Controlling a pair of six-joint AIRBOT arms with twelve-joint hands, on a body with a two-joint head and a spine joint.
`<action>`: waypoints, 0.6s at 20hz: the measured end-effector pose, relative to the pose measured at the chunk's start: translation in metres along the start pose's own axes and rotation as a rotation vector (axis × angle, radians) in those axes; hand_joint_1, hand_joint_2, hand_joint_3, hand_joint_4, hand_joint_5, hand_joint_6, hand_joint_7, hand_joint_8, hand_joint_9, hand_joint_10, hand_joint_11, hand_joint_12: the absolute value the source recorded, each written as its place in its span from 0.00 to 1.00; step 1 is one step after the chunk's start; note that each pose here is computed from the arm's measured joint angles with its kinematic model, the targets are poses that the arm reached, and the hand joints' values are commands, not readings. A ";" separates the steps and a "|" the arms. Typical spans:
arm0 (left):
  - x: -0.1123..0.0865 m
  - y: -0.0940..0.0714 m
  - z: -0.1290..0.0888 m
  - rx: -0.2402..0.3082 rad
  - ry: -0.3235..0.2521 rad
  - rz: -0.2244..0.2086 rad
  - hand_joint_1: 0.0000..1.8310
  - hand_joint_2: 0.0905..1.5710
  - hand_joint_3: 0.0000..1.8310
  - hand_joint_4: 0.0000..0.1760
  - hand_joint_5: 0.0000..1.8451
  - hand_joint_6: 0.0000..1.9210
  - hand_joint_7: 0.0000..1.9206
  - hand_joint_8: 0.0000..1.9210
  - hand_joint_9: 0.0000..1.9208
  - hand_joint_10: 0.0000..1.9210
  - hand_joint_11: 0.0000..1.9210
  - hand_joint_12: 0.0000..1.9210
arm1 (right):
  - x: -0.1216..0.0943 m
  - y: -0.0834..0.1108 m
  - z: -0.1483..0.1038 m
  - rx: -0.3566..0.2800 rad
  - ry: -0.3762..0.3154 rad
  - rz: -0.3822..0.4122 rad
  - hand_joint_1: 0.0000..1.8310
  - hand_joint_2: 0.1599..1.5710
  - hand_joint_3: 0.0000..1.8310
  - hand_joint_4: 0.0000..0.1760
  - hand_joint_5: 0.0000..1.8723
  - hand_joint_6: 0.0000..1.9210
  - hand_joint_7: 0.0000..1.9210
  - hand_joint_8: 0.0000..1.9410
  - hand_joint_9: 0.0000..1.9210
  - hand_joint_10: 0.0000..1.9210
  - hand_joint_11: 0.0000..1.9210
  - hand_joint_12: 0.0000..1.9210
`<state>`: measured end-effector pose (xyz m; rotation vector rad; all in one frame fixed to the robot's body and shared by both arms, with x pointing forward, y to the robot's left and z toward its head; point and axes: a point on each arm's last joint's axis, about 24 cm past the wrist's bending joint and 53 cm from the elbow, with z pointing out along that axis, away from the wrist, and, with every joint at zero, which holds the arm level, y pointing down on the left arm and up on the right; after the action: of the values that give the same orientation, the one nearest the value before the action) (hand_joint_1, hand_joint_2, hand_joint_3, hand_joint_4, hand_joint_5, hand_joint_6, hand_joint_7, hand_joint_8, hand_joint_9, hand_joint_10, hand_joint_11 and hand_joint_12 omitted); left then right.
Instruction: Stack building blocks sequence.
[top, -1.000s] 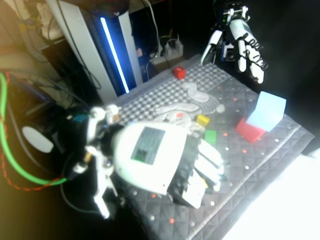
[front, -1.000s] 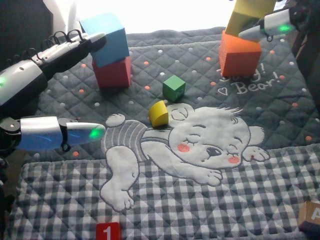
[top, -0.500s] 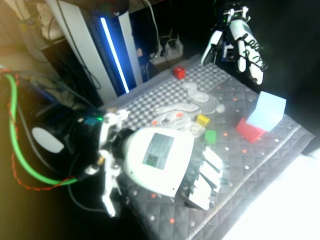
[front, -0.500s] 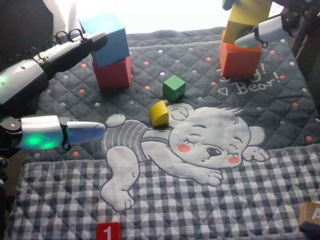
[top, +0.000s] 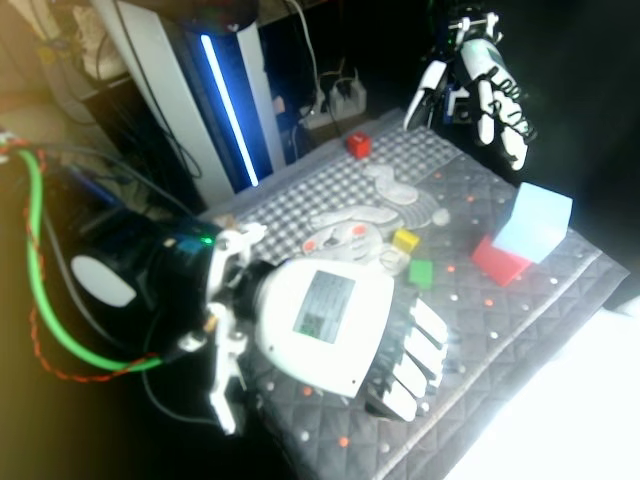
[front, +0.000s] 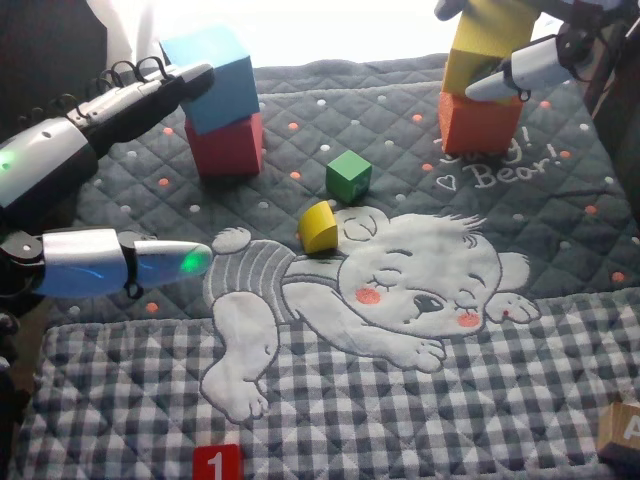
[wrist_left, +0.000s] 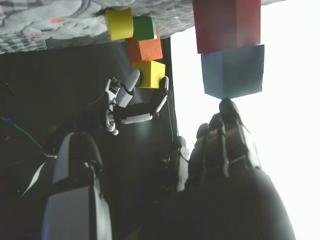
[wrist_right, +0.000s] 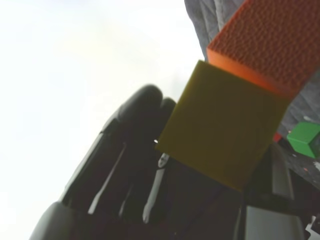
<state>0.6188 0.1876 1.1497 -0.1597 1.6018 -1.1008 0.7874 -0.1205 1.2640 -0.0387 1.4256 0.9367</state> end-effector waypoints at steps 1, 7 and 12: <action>0.000 0.000 0.000 0.001 0.002 0.001 0.39 0.61 0.00 0.89 0.04 0.00 0.00 0.00 0.00 0.00 0.00 0.29 | 0.000 0.000 0.000 0.001 0.000 0.001 0.62 0.62 0.00 0.00 0.27 0.00 0.44 0.02 0.47 0.01 0.35 0.52; -0.001 -0.001 0.000 0.006 -0.003 0.000 0.40 0.60 0.00 0.93 0.04 0.00 0.00 0.00 0.00 0.00 0.00 0.25 | 0.010 -0.002 -0.001 0.008 0.017 0.007 0.54 0.59 0.00 0.29 0.06 0.00 0.25 0.00 0.39 0.00 0.18 0.71; -0.001 -0.001 0.000 0.006 -0.005 0.000 0.41 0.61 0.00 0.91 0.04 0.00 0.00 0.00 0.00 0.00 0.00 0.27 | 0.014 -0.005 -0.002 0.017 0.027 0.013 0.54 0.60 0.00 0.43 0.04 0.00 0.23 0.00 0.41 0.01 0.18 0.70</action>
<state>0.6186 0.1876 1.1515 -0.1590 1.5941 -1.1043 0.7867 -0.1173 1.2494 -0.0297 1.4605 0.9377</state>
